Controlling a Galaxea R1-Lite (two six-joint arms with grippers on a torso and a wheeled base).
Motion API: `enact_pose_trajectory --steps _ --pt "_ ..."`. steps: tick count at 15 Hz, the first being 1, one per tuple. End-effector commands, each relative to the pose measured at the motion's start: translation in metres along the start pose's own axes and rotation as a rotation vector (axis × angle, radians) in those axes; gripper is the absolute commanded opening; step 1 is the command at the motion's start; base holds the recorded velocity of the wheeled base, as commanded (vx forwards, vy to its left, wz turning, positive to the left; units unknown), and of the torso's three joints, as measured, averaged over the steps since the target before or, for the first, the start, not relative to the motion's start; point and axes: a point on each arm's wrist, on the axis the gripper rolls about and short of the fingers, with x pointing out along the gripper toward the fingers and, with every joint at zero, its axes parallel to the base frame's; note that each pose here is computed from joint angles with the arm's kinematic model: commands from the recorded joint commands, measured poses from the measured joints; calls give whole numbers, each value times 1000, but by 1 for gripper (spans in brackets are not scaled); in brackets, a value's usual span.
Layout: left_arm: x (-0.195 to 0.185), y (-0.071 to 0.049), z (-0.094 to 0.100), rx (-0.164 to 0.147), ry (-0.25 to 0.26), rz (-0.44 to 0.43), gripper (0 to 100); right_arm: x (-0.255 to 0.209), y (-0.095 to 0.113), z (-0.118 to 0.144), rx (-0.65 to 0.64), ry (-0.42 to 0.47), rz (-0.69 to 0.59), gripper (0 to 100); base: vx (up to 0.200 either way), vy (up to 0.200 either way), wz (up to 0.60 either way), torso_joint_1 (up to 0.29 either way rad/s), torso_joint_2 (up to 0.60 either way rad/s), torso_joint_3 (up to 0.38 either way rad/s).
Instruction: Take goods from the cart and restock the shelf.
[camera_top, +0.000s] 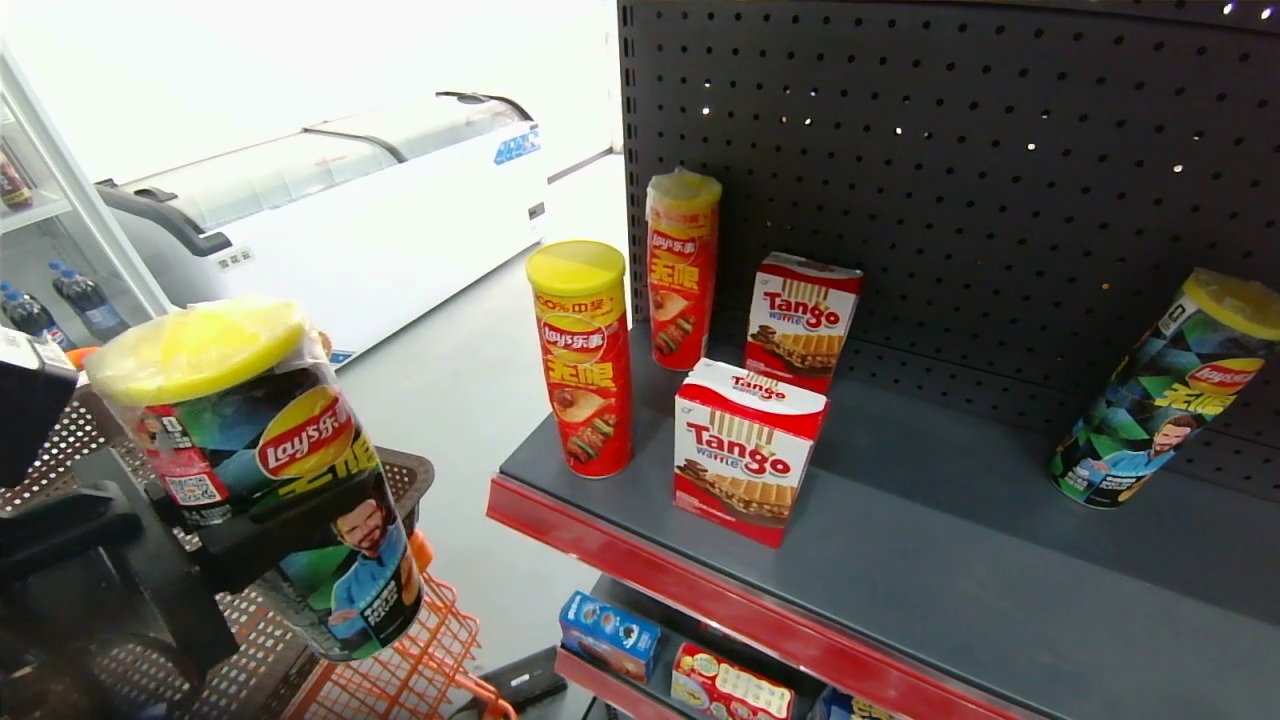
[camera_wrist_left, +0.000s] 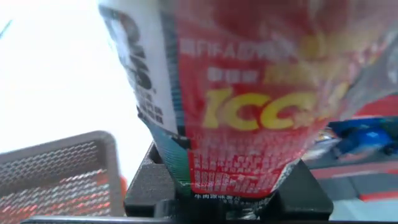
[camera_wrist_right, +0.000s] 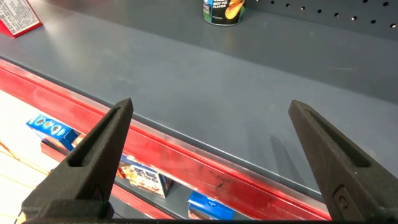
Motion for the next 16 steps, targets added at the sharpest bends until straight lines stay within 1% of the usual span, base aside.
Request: enact_pose_trajectory --steps 1,3,5,8,11,12,13,14,15,16 --pt "-4 -5 3 11 -26 -47 0 0 0 0 0 0 1 100 0 0 0 0 0 0" --pt "-2 -9 10 20 -51 -103 0 0 0 0 -2 3 5 100 0 0 0 0 0 0" --pt "2 -14 18 27 -72 -186 0 0 0 0 0 3 5 100 0 0 0 0 0 0" --pt "6 -17 20 30 -77 -272 0 0 0 0 0 0 5 100 0 0 0 0 0 0" --pt "10 -18 19 27 -69 -322 0 0 0 0 0 2 5 100 0 0 0 0 0 0" --pt "12 -18 19 24 -62 -344 0 0 0 0 0 2 5 100 0 0 0 0 0 0" --pt "14 -18 18 14 -57 -364 0 0 0 0 0 2 5 100 0 0 0 0 0 0" --pt "17 -18 20 -6 -57 -384 0 0 0 0 0 2 5 100 0 0 0 0 0 0" --pt "20 -21 24 -17 -66 -412 0 0 0 0 0 2 5 100 0 0 0 0 0 0" --pt "20 -23 25 -19 -71 -429 0 0 0 0 0 2 5 100 0 0 0 0 0 0"
